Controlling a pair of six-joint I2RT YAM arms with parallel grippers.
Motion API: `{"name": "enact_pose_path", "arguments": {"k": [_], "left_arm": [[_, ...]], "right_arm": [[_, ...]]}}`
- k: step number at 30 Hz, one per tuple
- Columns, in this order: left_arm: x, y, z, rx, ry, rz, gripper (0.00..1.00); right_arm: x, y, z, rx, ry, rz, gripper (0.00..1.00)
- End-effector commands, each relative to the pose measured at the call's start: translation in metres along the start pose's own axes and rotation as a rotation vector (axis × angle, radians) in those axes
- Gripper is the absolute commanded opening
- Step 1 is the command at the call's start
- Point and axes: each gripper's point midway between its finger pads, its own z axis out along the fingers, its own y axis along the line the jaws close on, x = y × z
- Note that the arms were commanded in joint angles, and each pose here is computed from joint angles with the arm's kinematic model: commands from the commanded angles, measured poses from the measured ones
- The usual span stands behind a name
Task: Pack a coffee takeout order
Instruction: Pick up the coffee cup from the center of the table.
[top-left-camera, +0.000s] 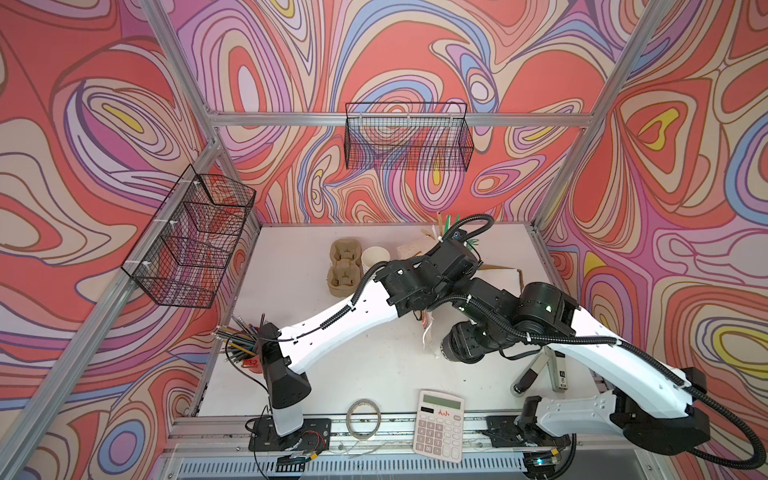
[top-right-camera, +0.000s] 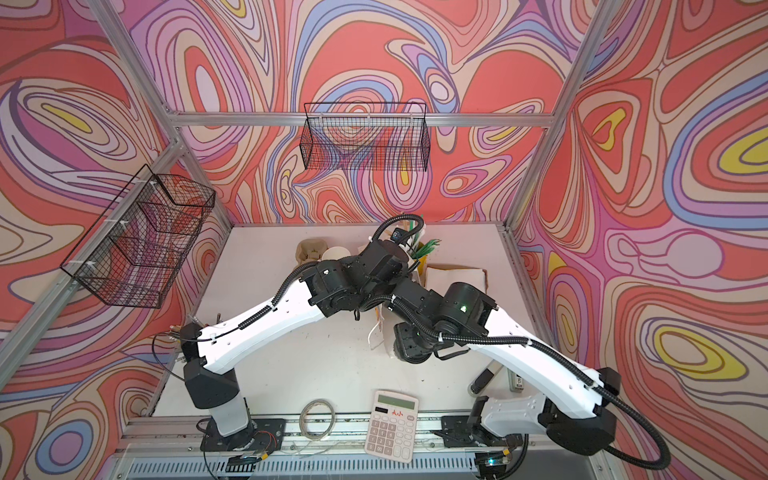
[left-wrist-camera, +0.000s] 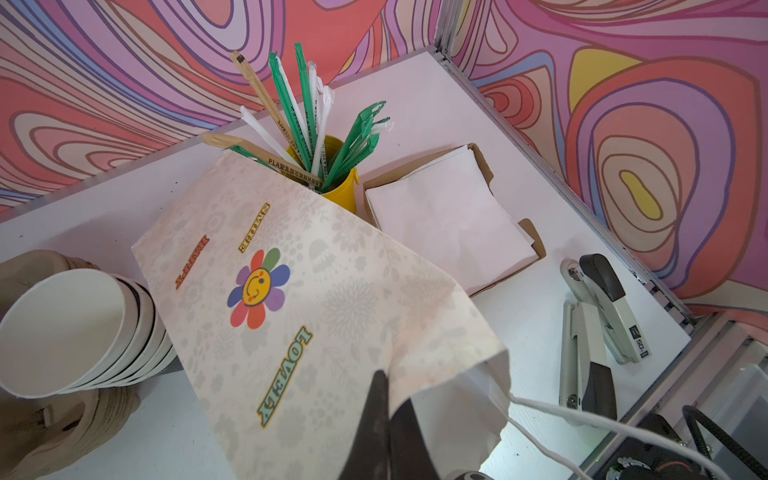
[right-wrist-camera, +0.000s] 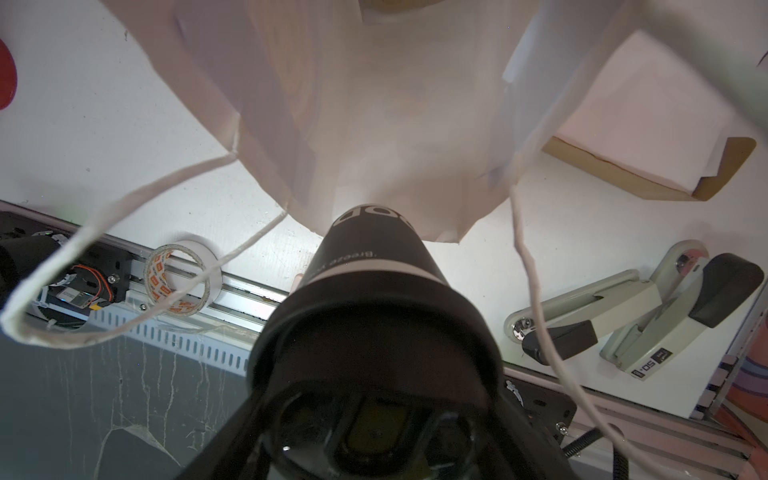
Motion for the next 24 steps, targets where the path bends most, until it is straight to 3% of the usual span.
{"name": "enact_pose_path", "arguments": {"k": [1,15,24], "left_arm": [[0.015,-0.019,-0.014,0.068,0.054,0.026,0.0],[0.004,-0.02,-0.033,0.1,0.032,-0.01,0.0],[-0.005,-0.012,-0.047,0.075,0.015,0.02,0.0]], "right_arm": [[-0.033,0.012,-0.008,-0.03,-0.131,0.03,0.66],[-0.048,0.018,-0.01,-0.032,-0.18,0.029,0.65],[-0.039,0.005,0.004,0.054,-0.123,-0.001,0.65]]}}
